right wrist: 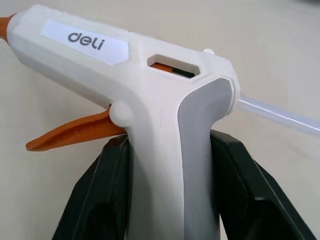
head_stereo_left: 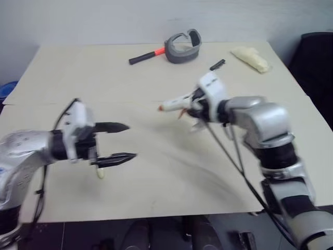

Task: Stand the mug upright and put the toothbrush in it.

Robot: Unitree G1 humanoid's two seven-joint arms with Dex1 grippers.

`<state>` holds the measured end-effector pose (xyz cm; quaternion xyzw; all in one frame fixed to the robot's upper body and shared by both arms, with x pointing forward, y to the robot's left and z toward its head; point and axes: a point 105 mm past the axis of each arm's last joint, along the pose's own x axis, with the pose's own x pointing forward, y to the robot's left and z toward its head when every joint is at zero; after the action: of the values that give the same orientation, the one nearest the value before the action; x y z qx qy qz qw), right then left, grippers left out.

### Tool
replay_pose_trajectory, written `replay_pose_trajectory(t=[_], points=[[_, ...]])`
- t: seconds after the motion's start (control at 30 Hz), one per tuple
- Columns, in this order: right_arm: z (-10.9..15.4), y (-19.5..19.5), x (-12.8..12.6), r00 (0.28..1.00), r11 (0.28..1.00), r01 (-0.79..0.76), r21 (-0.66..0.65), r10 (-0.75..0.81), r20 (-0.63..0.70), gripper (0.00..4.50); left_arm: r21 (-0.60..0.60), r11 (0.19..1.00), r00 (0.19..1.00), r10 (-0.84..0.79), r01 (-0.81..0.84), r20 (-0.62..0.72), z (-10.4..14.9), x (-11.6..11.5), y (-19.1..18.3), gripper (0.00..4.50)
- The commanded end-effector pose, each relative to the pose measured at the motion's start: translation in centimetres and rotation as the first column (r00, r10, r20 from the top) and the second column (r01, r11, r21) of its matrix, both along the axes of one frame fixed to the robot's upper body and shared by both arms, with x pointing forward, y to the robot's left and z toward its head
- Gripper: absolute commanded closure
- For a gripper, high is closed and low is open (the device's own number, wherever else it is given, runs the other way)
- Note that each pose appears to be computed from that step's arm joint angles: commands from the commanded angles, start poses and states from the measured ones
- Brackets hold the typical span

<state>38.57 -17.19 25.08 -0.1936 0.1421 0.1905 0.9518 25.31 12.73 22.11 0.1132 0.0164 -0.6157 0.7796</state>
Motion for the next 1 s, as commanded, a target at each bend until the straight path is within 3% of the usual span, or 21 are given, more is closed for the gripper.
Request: replay_pose_trajectory(t=[0.03, 0.13, 0.3, 0.5, 0.6, 0.67, 0.97, 1.0], points=[[3.9, -7.7, -1.3, 0.964, 0.973, 0.231, 0.008, -0.231, 0.13, 2.63, -0.035, 0.996, 0.997, -0.081, 0.081, 0.006, 0.4, 0.3, -2.1, 0.0], [3.0, -12.1, -3.1, 0.937, 0.941, 0.34, -0.002, -0.338, 0.093, 2.63, -0.061, 0.988, 0.989, -0.144, 0.145, 0.012, 0.5, 0.7, -3.7, 0.0], [1.6, -19.6, -6.4, 0.818, 0.82, 0.572, -0.023, -0.567, 0.097, 2.63, -0.08, 0.963, 0.966, -0.256, 0.258, 0.033, 0.7, 0.8, -6.3, 0.0], [-2.6, -24.2, -10.8, 0.709, 0.706, 0.705, -0.066, -0.702, 0.057, 2.63, -0.085, 0.946, 0.95, -0.31, 0.312, 0.038, 0.6, 0.7, -7.3, 0.0], [-4.9, -25.0, -12.2, 0.668, 0.666, 0.743, -0.065, -0.743, 0.034, 2.63, -0.079, 0.945, 0.948, -0.316, 0.318, 0.038, 0.6, 0.8, -7.1, 0.0], [-6.2, -24.3, -12.4, 0.675, 0.675, 0.738, -0.023, -0.738, 0.003, 2.63, -0.07, 0.945, 0.947, -0.318, 0.32, 0.04, 0.7, 0.9, -7.0, 0.0], [-8.9, -24.6, -13.0, 0.65, 0.649, 0.76, 0.032, -0.76, -0.034, 2.63, -0.049, 0.947, 0.948, -0.316, 0.318, 0.05, 0.8, 1.3, -6.7, 0.0], [-9.0, -24.7, -13.0, 0.649, 0.648, 0.761, 0.037, -0.76, -0.025, 2.28, -0.047, 0.947, 0.948, -0.315, 0.317, 0.051, 0.8, 1.3, -6.7, 0.0]])
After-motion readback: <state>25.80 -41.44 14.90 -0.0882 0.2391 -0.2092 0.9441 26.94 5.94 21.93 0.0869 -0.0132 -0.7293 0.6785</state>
